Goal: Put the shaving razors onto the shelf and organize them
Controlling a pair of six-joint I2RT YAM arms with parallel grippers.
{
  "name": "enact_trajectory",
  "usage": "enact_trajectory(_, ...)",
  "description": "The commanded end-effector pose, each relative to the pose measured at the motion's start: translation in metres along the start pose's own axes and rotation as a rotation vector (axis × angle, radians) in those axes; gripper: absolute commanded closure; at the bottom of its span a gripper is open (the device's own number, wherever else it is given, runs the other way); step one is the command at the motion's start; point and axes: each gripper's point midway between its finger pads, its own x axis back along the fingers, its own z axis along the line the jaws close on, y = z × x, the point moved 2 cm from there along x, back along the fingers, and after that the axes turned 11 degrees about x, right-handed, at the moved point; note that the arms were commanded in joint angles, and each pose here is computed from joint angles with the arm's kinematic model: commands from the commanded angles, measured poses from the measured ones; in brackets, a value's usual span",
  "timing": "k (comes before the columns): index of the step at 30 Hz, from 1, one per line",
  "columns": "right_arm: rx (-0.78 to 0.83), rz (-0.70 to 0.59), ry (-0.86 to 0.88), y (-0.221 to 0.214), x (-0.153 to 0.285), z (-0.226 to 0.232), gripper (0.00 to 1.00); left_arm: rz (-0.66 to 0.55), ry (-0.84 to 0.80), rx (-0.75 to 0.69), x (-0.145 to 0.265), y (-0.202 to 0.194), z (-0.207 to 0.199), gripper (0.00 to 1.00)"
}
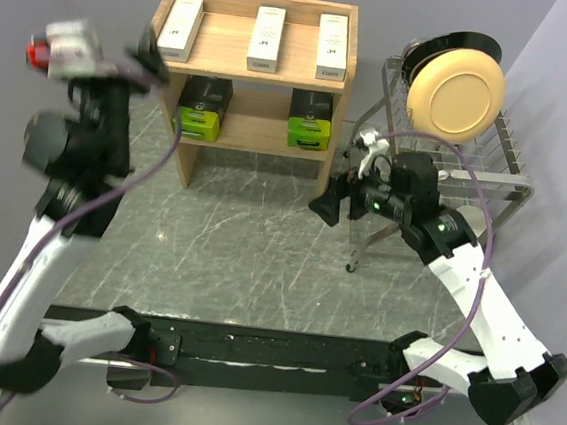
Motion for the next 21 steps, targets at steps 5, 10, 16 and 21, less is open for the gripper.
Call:
enact_trajectory(5, 0.047, 0.046, -0.106, 0.044, -0.008, 0.005, 0.00, 0.570, -0.332, -0.241, 0.135, -0.183, 0.030, 0.01)
enact_trajectory(10, 0.033, 0.124, -0.084, 0.040, -0.008, 0.020, 0.00, 0.786, -0.352, -0.230, 0.185, -0.239, 0.055, 0.01)
enact_trajectory(16, 0.014, 0.043, -0.008, 0.060, -0.002, 0.042, 0.00, 0.817, -0.277, -0.228, 0.196, -0.261, 0.078, 0.00)
enact_trajectory(21, 0.023, 0.046, -0.025, 0.058, -0.003, 0.039, 0.00, 0.815, -0.263, -0.221, 0.187, -0.266, 0.080, 0.01)
